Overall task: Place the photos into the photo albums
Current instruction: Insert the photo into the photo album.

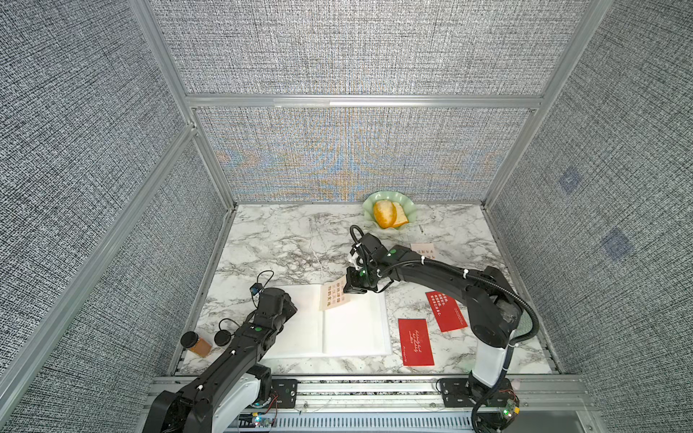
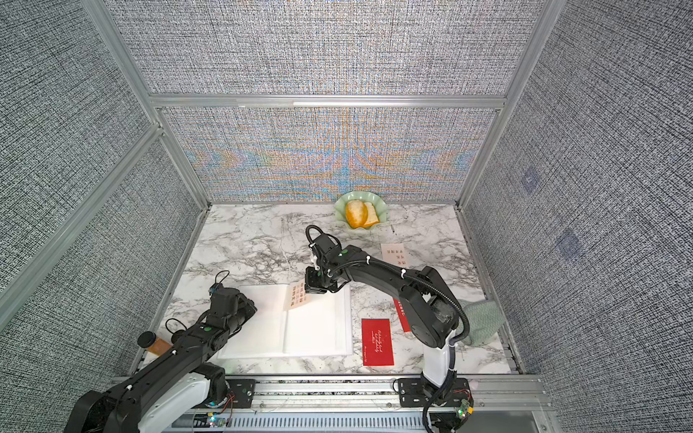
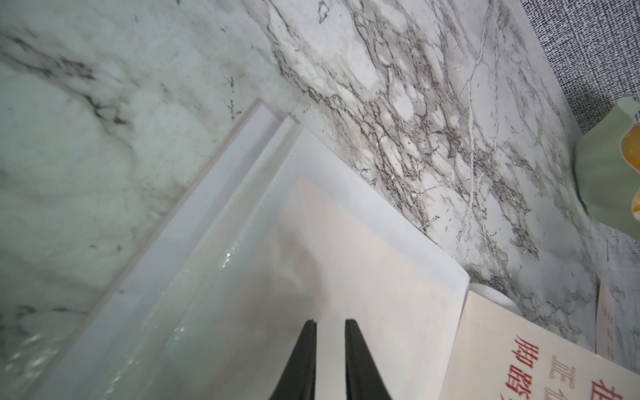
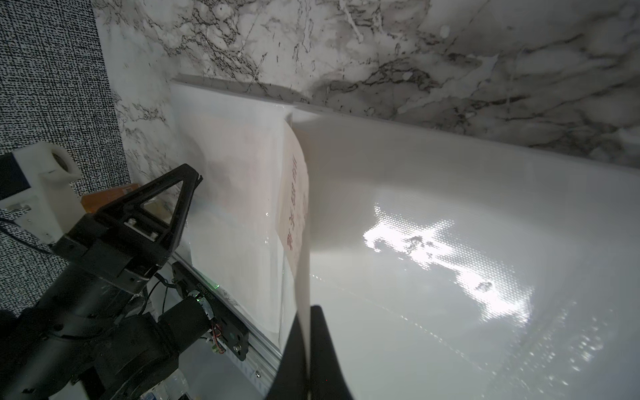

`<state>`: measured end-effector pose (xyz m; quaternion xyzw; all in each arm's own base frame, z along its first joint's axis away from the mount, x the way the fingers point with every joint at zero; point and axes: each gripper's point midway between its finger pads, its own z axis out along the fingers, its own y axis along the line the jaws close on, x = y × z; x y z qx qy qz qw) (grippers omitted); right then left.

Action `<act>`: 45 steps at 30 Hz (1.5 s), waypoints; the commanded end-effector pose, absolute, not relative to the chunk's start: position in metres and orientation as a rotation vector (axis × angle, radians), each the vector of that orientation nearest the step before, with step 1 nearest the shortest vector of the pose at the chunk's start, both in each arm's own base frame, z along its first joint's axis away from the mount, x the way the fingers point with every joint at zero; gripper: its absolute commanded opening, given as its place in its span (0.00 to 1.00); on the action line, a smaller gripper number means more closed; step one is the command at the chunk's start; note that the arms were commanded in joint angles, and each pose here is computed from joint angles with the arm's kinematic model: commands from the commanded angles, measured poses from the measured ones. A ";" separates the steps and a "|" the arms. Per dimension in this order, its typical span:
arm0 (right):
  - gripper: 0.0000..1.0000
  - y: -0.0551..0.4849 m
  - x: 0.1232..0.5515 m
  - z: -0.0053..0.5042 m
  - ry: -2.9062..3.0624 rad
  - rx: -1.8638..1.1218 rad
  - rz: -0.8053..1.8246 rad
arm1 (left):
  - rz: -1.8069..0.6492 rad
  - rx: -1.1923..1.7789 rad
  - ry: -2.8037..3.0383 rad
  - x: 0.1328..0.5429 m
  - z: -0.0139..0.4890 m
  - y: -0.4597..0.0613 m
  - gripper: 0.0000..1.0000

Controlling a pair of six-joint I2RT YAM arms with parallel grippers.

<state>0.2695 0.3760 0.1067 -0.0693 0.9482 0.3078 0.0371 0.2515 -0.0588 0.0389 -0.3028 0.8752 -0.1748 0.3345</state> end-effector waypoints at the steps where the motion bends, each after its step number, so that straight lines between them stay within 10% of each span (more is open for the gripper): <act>1: 0.00 0.377 0.270 0.105 2.912 -0.177 0.946 | -0.437 -0.780 2.287 0.251 0.038 -0.057 0.19; 36: 0.00 0.440 0.274 0.055 2.910 -0.232 1.165 | -0.373 -0.786 2.283 0.249 0.045 -0.047 0.19; 45: 0.23 0.411 0.269 0.054 2.927 -0.225 1.035 | -0.373 -0.779 2.288 0.248 0.044 -0.048 0.19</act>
